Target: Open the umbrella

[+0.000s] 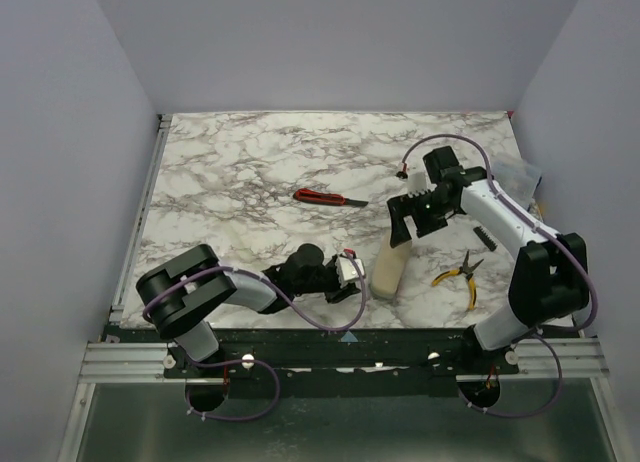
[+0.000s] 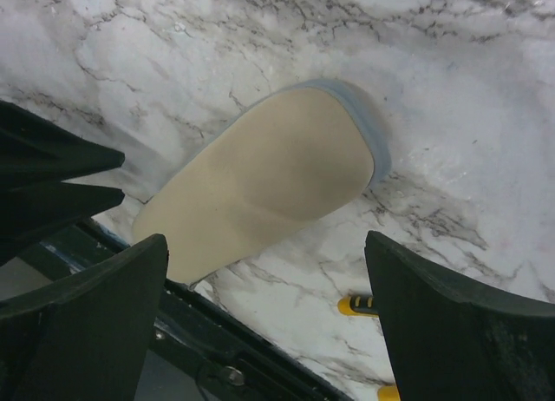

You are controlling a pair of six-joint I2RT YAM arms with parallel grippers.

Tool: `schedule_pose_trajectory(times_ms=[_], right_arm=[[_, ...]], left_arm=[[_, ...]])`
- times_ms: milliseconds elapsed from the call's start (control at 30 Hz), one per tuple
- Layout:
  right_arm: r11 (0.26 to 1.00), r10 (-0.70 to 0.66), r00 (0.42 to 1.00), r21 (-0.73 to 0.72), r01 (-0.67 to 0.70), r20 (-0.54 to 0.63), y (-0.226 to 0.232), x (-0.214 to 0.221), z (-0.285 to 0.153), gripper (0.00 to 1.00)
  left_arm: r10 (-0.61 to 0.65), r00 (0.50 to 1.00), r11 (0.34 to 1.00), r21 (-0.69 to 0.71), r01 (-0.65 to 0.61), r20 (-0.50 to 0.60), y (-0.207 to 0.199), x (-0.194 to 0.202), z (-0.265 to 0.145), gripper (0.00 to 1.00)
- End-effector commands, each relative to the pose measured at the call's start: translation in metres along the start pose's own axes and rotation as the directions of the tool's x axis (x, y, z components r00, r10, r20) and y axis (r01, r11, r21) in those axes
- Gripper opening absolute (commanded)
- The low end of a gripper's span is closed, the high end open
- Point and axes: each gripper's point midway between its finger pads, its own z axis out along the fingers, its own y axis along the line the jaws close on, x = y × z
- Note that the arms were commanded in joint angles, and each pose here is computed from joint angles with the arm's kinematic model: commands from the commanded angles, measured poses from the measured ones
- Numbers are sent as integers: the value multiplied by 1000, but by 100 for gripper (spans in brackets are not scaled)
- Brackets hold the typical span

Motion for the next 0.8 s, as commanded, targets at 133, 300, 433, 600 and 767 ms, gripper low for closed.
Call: schedule_pose_trajectory(times_ms=[133, 300, 433, 600, 767], right_arm=[[974, 145, 979, -155, -167, -146, 21, 35, 27, 96], [966, 132, 979, -201, -162, -155, 21, 37, 44, 84], [964, 136, 982, -210, -162, -129, 19, 32, 52, 80], [962, 139, 985, -220, -159, -104, 19, 29, 56, 76], [962, 147, 985, -218, -164, -93, 19, 32, 59, 76]], left_arm=[[7, 1000, 998, -62, -7, 9, 7, 0, -5, 49], [41, 999, 999, -5, -41, 19, 0, 0, 2, 49], [64, 997, 996, 66, -67, 46, -15, -4, 9, 49], [32, 999, 997, 66, -34, 30, -16, 1, 23, 48], [5, 1000, 998, 57, -6, 29, -13, 1, 28, 46]])
